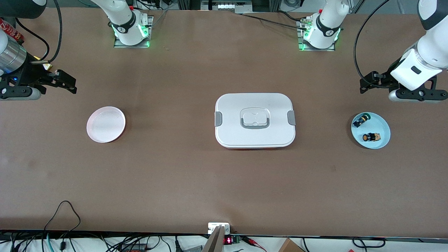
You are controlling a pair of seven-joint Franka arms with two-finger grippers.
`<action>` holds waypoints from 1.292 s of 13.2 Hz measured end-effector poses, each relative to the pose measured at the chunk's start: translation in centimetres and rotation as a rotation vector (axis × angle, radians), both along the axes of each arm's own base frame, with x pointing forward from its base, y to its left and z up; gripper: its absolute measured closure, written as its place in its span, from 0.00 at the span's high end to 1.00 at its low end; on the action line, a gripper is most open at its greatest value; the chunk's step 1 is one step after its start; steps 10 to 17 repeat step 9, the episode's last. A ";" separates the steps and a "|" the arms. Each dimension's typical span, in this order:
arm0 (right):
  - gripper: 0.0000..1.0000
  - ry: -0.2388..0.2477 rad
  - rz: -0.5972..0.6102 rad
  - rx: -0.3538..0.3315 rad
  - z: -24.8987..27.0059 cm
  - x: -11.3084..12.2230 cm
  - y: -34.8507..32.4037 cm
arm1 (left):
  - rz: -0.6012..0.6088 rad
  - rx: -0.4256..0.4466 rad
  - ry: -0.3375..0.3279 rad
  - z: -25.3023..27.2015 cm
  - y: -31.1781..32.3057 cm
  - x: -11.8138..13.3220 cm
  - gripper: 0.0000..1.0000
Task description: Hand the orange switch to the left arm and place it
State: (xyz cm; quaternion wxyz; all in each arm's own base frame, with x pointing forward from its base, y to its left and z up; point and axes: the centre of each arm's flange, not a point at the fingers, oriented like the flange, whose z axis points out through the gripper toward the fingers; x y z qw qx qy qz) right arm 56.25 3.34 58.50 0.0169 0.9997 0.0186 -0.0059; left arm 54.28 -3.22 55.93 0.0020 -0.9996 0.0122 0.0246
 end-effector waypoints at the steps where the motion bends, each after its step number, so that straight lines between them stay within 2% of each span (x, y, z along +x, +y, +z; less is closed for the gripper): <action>1: 1.00 0.000 0.000 0.000 0.0 0.0 0.0 | -0.002 0.000 -0.003 0.1 -0.1 0.0 1.00; 17: 1.00 0.000 0.000 0.000 0.0 0.0 0.0 | -0.001 0.009 0.000 0.0 0.1 0.0 1.00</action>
